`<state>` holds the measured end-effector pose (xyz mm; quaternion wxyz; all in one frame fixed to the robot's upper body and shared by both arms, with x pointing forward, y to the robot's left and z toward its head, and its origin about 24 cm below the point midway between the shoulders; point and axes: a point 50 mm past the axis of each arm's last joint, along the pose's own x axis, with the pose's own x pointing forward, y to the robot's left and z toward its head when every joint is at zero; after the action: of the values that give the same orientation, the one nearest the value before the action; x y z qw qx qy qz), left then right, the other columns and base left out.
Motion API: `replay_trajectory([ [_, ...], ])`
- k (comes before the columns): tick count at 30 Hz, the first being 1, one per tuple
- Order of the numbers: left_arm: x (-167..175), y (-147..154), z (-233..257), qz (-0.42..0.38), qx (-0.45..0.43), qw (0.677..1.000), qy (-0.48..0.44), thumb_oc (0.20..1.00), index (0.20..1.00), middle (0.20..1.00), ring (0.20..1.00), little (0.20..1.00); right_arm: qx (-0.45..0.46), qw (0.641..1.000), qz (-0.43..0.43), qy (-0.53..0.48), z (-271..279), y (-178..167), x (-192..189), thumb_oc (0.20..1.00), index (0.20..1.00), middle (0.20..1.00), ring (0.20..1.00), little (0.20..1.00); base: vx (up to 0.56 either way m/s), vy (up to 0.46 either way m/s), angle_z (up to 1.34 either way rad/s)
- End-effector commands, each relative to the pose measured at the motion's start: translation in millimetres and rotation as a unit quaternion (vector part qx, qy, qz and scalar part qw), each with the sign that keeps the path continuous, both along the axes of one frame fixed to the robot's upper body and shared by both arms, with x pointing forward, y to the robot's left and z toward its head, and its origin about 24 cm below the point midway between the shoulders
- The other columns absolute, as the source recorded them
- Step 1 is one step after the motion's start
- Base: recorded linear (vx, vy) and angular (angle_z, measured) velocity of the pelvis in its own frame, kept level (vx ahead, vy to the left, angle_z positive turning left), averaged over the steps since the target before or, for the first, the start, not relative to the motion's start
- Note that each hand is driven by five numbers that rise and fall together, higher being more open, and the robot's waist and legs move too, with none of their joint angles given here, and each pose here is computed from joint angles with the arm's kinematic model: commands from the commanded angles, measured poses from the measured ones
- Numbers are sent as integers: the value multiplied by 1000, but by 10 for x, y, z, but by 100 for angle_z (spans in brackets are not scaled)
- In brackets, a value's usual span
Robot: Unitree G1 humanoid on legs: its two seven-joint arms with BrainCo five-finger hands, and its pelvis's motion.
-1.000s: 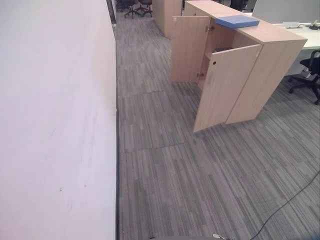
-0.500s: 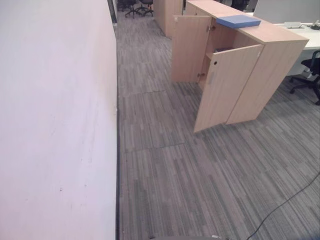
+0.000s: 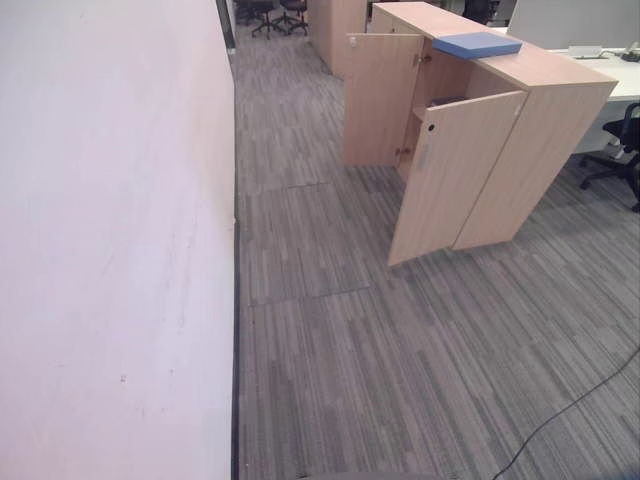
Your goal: Put the empty folder in the office cabinet
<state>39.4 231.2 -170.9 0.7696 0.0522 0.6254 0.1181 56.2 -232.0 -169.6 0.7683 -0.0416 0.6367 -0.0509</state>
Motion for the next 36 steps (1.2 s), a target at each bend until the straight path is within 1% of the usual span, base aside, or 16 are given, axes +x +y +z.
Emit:
replay_trajectory([
  [1,38,23,-1,-16,4,1000,15,1000,1000,1000,1000,1000,-16,1000,22,13,26,-84,81,1000,1000,1000,1000,1000,0,0,0],
  [3,62,20,1,-28,7,999,14,1000,1000,1000,1000,1000,-20,1000,18,10,28,-88,89,1000,1000,1000,1000,1000,0,0,0],
  [16,85,35,9,-28,32,999,9,1000,1000,1000,1000,1000,-42,999,-10,-25,44,-85,183,1000,1000,1000,1000,1000,0,0,0],
  [20,126,22,12,-44,37,998,6,1000,1000,1000,1000,1000,-40,999,-7,-21,39,-70,176,1000,1000,1000,1000,1000,0,0,0],
  [23,169,14,15,-57,34,998,3,1000,1000,1000,1000,1000,-34,999,12,-8,33,-64,161,1000,1000,1000,1000,1000,10,-57,0],
  [30,200,62,29,-48,43,998,3,1000,1000,1000,1000,1000,-28,999,24,-6,42,-65,212,1000,1000,1000,1000,1000,14,-69,4],
  [33,293,71,46,-34,45,998,-13,1000,1000,1000,1000,1000,-26,999,25,-9,54,-78,260,1000,1000,1000,1000,1000,-80,-104,11],
  [36,391,50,60,-46,46,997,-30,1000,1000,1000,1000,1000,-32,999,29,-6,66,-122,267,1000,1000,1000,1000,1000,-76,-137,15],
])
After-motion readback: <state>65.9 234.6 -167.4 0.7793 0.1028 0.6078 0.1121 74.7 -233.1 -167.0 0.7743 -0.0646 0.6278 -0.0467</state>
